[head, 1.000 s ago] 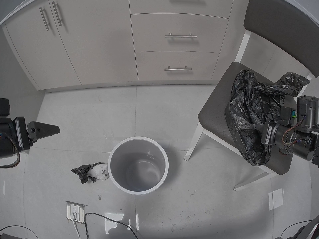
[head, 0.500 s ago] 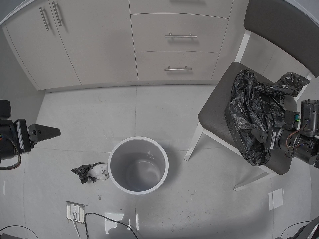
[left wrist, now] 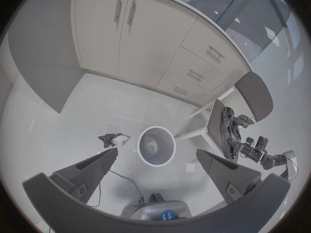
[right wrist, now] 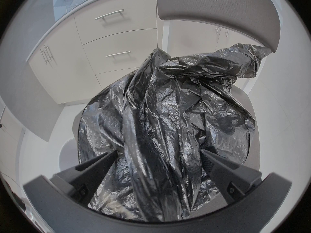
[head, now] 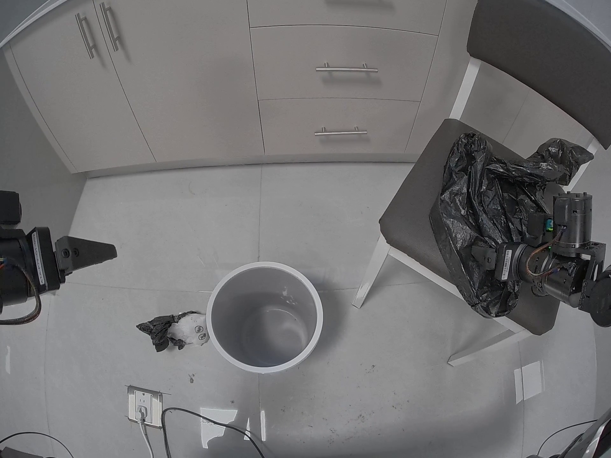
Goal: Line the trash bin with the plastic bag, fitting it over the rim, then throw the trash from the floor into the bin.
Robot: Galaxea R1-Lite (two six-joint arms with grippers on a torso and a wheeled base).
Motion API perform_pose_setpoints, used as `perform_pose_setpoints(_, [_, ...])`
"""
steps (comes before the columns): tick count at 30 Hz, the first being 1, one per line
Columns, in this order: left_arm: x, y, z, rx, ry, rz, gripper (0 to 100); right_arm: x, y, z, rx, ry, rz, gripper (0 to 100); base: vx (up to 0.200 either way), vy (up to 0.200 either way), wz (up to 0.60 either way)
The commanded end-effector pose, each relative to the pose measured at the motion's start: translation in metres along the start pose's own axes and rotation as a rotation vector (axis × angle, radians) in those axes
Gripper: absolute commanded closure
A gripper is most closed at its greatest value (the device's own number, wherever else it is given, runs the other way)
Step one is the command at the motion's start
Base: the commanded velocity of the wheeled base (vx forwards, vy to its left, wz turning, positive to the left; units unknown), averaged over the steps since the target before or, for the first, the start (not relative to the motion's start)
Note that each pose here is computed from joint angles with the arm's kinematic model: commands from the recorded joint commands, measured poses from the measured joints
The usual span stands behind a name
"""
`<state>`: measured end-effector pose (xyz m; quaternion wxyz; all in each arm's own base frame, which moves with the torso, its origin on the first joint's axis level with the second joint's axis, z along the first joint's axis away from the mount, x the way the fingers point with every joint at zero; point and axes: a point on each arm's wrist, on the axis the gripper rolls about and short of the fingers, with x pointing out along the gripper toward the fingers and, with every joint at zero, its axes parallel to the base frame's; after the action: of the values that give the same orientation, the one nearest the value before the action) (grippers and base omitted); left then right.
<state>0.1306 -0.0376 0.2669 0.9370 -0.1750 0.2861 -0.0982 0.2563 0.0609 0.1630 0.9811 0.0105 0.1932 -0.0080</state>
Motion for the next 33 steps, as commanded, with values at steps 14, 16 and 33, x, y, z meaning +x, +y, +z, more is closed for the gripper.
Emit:
perform_pose_setpoints(14, [0.003,0.001,-0.003,0.000,-0.017,-0.008,0,0.008,-0.004,0.001,0.022,0.004,-0.007,100,0.000,0.000,0.00])
perform_pose_setpoints(16, [0.002,0.001,-0.003,0.000,-0.019,-0.009,0,0.009,-0.003,0.001,0.029,0.007,-0.007,100,0.000,0.000,0.00])
perform_pose_setpoints(33, [0.003,0.002,-0.006,-0.007,-0.011,-0.041,0,0.058,-0.036,0.068,0.808,0.209,0.551,100,0.000,0.000,0.00])
